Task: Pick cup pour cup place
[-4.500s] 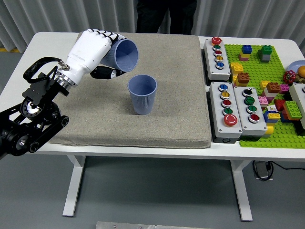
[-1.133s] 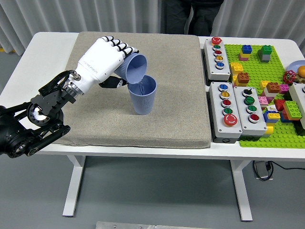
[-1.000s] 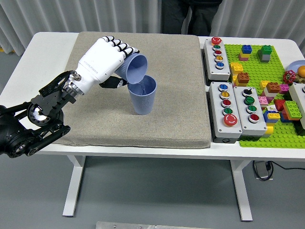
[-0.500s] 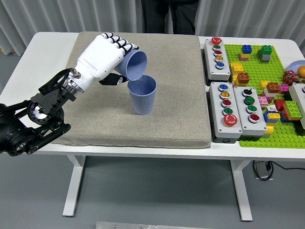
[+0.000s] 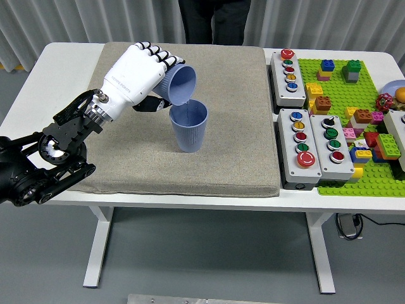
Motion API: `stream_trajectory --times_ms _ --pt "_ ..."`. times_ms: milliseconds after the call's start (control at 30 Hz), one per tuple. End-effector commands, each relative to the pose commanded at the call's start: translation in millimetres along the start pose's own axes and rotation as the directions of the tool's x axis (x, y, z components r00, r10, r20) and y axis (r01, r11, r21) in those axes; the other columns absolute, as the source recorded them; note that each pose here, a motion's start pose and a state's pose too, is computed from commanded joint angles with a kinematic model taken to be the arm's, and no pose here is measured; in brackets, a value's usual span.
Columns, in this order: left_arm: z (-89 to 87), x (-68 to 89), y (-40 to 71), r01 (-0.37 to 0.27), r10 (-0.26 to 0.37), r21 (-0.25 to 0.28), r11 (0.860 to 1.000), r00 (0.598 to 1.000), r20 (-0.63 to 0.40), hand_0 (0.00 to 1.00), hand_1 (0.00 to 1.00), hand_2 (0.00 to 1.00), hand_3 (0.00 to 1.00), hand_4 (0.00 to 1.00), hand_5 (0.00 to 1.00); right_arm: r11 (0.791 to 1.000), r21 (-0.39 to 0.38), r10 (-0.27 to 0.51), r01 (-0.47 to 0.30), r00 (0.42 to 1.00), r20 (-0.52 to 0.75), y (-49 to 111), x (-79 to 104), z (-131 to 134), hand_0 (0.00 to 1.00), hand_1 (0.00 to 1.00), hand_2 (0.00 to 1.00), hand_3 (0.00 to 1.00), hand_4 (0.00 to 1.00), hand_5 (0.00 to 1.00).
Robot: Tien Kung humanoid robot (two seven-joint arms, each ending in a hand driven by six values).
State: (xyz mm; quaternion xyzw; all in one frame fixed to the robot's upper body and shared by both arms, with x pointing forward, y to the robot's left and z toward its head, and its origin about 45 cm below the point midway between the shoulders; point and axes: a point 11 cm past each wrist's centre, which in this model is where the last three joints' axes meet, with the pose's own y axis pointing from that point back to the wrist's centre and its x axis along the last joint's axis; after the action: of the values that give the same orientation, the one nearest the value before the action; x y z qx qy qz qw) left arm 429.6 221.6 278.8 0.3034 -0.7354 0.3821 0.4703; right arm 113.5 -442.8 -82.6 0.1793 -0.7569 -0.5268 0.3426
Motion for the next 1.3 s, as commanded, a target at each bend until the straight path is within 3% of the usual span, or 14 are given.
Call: stream_trajectory --times_ms 433,1300 --pt "2.8 -2.0 -1.5 0.017 -0.016 -0.023 1.000 1.000 0.025 0.406 0.488 0.520 0.526 0.706 0.139 1.000 0.000 0.000 0.000 1.000 0.000 0.0 0.3 -0.1 0.668 0.610 0.555 0.539 0.002 0.137" --pt "-3.7 -3.4 -0.1 0.031 -0.031 -0.003 1.000 0.998 0.052 0.408 0.492 0.521 0.531 0.699 0.126 1.000 -0.007 0.004 -0.004 1.000 0.002 -1.4 2.5 3.6 0.668 0.609 0.553 0.538 0.002 0.138"
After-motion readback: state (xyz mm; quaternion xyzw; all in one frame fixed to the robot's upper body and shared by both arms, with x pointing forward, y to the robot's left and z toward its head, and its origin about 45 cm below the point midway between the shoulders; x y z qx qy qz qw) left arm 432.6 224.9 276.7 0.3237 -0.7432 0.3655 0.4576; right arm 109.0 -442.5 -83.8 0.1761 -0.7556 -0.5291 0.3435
